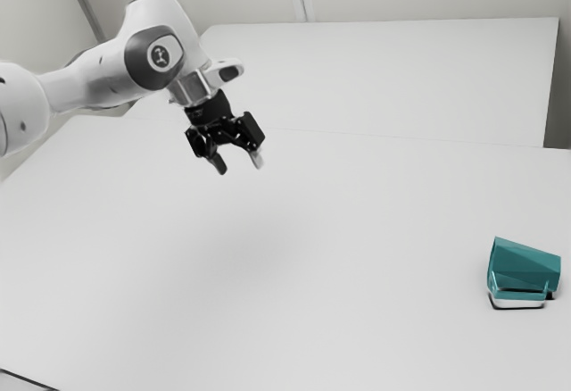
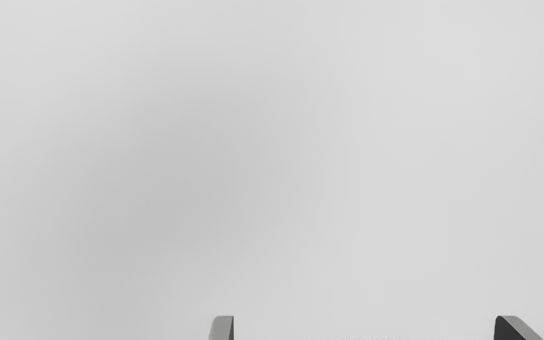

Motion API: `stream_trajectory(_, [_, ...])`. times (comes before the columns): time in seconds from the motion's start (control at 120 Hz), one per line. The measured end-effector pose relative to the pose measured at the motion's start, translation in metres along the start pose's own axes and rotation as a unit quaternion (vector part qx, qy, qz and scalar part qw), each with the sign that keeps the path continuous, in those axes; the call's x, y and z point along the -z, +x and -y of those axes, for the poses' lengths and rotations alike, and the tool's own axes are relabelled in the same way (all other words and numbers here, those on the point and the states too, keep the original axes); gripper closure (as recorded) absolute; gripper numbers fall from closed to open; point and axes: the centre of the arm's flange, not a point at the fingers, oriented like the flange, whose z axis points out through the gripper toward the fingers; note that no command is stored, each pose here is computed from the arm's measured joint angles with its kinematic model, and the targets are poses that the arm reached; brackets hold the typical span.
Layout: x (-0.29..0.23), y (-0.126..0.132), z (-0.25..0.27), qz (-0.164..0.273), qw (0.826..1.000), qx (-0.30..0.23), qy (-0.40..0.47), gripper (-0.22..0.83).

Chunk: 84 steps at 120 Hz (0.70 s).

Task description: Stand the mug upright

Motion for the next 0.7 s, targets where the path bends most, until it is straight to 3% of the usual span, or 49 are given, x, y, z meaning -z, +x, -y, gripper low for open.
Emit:
stream_trajectory(0.2, [-0.071,-0.010,-0.028,0.007,0.987,0.035,-0.157,0.00])
stream_trajectory(0.383, [-0.115,0.005,-0.032,0.000,0.973,0.042,-0.228,0.00])
stream_trajectory(0.7, [-0.183,-0.004,-0.107,0.016,0.964,-0.061,-0.257,0.00])
